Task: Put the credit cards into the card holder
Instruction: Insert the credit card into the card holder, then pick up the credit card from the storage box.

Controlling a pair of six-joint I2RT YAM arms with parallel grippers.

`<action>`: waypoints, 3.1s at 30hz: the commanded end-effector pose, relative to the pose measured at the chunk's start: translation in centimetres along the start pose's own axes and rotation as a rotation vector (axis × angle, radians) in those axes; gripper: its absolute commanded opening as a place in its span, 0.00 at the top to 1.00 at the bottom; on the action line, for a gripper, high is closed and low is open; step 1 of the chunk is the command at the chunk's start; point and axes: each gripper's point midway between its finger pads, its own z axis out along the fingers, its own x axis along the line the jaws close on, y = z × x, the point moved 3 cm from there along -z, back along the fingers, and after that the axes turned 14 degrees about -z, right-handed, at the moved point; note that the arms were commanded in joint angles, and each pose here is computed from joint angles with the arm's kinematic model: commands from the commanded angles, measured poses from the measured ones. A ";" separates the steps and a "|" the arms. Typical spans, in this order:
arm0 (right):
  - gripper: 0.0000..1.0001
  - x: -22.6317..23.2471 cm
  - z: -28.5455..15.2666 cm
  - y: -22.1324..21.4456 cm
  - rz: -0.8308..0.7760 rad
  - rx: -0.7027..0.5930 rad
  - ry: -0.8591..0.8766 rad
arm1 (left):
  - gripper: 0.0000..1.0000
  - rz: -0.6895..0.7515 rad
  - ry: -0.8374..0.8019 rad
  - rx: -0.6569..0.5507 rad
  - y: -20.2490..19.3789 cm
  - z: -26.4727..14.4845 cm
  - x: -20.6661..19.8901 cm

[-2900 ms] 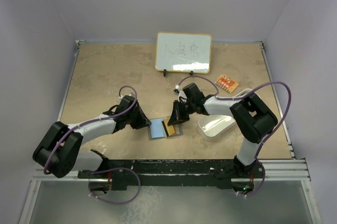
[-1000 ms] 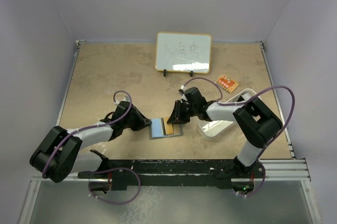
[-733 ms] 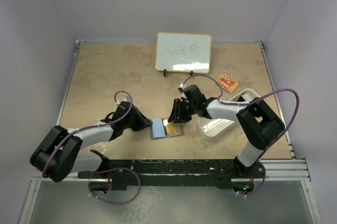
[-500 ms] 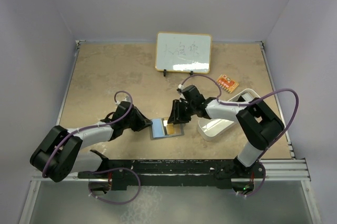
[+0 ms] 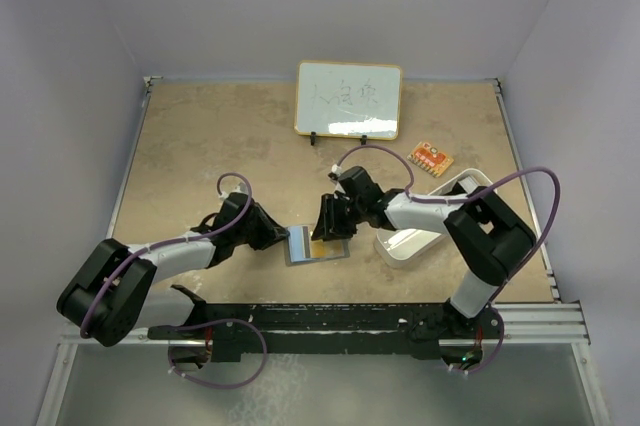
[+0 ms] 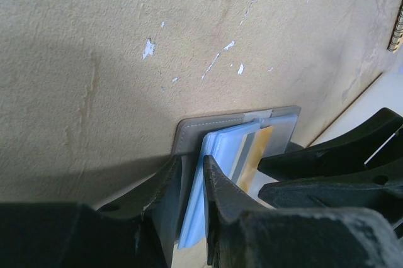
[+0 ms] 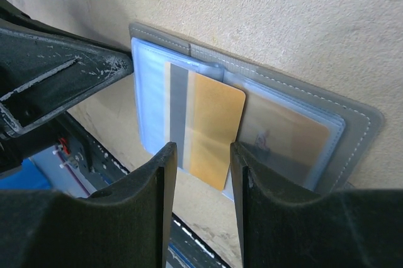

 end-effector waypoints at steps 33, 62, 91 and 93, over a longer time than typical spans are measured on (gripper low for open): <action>0.61 3.3 -1.8 2.7 -0.195 -0.028 0.019 | 0.63 0.085 0.138 -0.045 0.5 -1.8 1.3; 0.53 -12.9 -22.4 8.4 -0.307 -0.017 -1.002 | 0.37 0.356 -0.044 -0.023 0.7 -7.8 -5.9; 0.55 -26.7 -25.1 5.6 -0.558 0.142 -1.204 | 0.37 0.243 0.089 0.022 -0.6 -3.4 0.8; 0.55 -27.2 -25.2 5.6 -0.567 0.178 -1.215 | 0.37 0.243 0.103 0.000 -0.3 -3.1 1.2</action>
